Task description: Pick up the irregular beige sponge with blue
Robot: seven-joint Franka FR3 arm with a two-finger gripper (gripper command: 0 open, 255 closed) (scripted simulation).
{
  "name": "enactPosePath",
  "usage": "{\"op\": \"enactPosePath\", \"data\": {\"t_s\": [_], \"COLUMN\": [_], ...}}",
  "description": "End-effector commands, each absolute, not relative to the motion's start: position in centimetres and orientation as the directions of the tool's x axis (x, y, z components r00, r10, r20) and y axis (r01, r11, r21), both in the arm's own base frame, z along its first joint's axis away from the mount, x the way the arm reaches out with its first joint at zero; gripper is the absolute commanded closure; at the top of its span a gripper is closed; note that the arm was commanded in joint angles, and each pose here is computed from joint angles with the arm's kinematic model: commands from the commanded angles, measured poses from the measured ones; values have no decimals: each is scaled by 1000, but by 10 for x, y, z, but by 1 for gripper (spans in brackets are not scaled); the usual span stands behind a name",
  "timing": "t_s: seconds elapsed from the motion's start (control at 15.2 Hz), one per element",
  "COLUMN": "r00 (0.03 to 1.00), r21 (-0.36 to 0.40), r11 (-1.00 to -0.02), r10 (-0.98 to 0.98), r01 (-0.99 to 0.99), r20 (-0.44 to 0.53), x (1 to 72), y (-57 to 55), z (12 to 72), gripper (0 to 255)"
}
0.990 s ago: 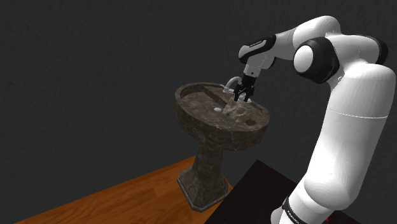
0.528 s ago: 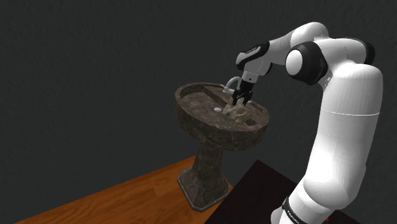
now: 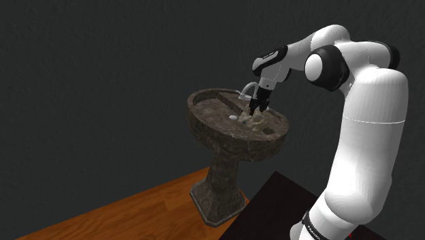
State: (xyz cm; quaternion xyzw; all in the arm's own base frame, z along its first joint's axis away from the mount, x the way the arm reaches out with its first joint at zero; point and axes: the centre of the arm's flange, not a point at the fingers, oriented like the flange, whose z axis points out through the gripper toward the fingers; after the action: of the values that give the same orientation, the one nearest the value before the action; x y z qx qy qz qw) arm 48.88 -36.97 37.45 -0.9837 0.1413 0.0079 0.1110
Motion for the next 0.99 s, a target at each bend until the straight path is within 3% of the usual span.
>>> {"op": "enactPosePath", "data": {"t_s": [0.0,0.92], "r00": [960,960], "r21": [-216,-216], "r11": [-936,-936], "r10": [-276,-276], "r01": [-279,-279], "r20": [-48,-48], "x": [489,489], "y": [-369,-369], "z": [373,431], "gripper": [255,255]}}
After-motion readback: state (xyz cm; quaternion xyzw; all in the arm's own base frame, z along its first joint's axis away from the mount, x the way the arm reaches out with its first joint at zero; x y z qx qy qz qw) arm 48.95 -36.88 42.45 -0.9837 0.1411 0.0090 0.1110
